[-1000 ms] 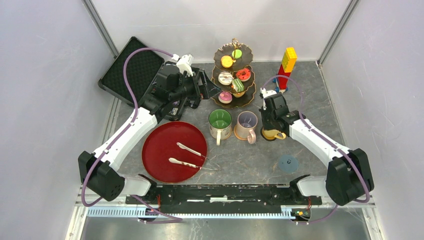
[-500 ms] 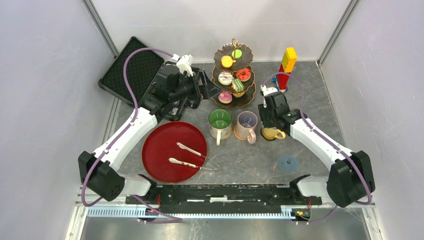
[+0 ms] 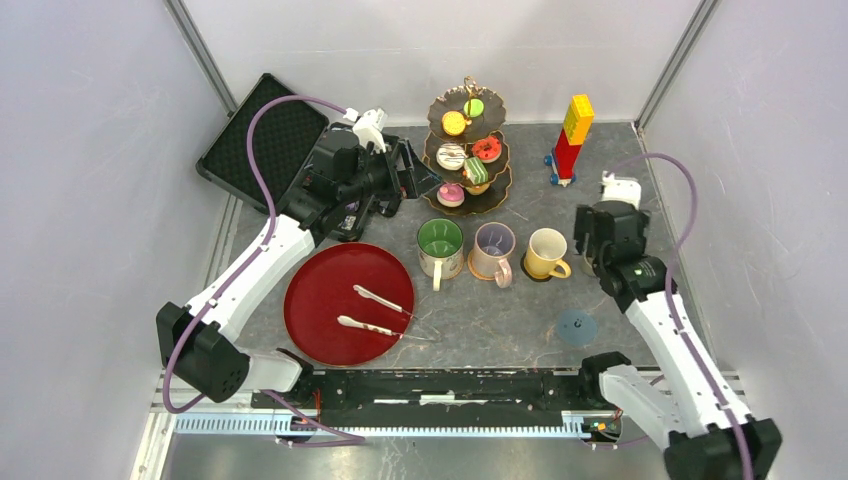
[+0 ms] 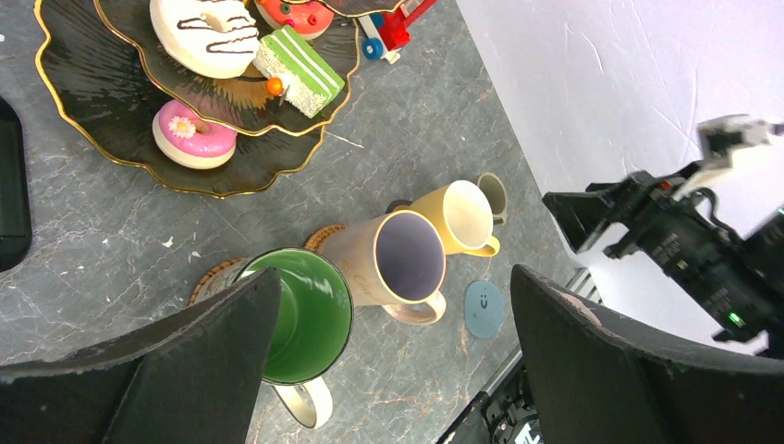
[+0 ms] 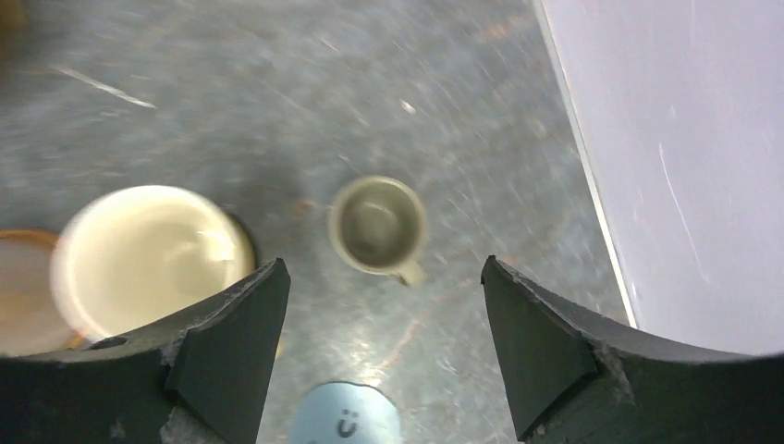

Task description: Serve the afternoon tea

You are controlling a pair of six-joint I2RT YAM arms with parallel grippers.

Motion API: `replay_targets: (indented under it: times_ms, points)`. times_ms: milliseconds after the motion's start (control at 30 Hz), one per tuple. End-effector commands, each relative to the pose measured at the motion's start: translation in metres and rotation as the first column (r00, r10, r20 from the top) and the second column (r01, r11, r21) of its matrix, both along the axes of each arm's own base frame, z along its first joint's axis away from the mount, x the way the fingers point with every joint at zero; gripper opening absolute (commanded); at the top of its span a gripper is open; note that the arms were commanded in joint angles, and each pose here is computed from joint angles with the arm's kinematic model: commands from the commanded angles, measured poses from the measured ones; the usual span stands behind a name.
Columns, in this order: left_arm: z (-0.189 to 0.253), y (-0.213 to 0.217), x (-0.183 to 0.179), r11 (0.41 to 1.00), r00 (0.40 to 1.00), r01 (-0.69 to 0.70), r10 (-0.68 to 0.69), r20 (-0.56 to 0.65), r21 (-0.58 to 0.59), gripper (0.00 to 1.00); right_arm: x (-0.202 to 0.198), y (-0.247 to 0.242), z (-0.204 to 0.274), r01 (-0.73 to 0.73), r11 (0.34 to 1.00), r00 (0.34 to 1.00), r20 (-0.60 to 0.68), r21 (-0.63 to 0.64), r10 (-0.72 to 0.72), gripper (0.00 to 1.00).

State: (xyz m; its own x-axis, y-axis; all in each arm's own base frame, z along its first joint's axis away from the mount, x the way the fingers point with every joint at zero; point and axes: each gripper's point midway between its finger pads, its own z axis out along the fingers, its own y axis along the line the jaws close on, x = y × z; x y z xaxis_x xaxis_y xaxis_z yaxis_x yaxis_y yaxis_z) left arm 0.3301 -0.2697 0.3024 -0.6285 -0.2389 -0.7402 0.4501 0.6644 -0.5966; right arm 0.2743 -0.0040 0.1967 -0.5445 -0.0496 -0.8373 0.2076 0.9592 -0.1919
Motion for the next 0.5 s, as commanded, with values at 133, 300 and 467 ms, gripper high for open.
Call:
replay_targets:
  times_ms: [133,300,467]
  points:
    - [0.021,0.0,0.0,0.999,0.999,0.0,0.002,0.039,-0.051,1.0,0.005,-0.038,-0.073,0.113,0.98,0.977,-0.197,0.162,-0.08,0.8]
    - [0.022,0.0,-0.001,0.999,0.999,0.001,0.001,0.041,-0.054,1.0,0.005,-0.064,-0.101,0.193,0.955,0.962,-0.236,0.224,-0.139,0.62]
    - [0.027,-0.002,-0.003,0.998,0.999,0.014,-0.011,0.045,-0.067,1.0,0.01,-0.064,-0.119,0.2,0.944,0.959,-0.247,0.261,-0.135,0.6]
